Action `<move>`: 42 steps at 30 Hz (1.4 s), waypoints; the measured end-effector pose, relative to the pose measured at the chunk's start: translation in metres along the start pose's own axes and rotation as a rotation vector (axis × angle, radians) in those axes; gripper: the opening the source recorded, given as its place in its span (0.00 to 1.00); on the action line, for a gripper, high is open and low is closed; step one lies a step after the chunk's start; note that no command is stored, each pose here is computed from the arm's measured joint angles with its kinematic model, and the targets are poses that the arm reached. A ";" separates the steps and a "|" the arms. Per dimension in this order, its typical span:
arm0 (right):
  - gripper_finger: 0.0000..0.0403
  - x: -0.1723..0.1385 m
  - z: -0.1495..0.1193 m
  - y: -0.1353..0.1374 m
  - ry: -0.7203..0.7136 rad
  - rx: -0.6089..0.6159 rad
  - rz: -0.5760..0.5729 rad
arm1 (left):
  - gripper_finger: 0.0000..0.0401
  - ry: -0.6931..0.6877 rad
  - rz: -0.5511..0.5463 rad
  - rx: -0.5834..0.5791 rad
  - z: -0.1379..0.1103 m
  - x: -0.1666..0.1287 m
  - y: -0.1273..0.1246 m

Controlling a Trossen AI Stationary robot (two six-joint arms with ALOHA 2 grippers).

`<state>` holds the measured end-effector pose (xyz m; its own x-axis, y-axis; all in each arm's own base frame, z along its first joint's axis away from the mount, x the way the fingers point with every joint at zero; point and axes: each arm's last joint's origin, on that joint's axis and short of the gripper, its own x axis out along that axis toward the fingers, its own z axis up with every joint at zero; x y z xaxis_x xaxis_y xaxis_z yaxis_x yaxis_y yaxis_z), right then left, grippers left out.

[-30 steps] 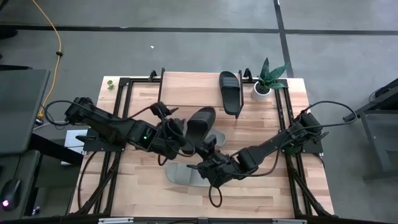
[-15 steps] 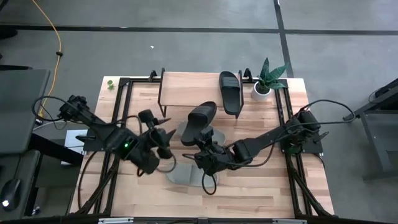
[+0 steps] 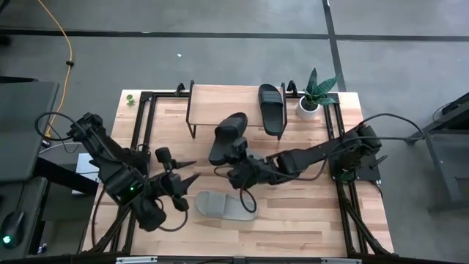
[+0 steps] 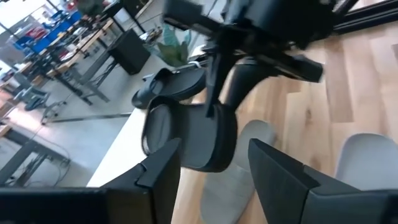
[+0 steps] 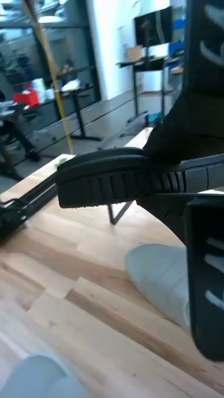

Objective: Pick and place slides into the shelf
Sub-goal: Put the black slide on the shelf

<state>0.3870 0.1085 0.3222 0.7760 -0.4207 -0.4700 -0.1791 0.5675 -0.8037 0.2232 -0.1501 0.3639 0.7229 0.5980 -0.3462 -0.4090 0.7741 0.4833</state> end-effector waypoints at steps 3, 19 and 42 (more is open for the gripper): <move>0.07 0.002 -0.004 -0.007 -0.024 -0.008 0.025 | 0.41 -0.014 -0.011 0.003 -0.001 -0.005 -0.002; 0.07 0.018 -0.045 -0.066 -0.085 0.040 0.074 | 0.37 0.001 -0.016 0.040 -0.010 -0.005 -0.010; 0.07 -0.006 -0.108 -0.137 -0.153 0.130 0.096 | 0.37 0.015 -0.018 0.055 -0.012 -0.004 -0.010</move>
<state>0.3409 -0.0429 0.3954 0.8439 -0.2536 -0.4727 -0.1846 0.6902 -0.6997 0.2172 -0.1577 0.3508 0.7213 0.5873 -0.3670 -0.3642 0.7724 0.5203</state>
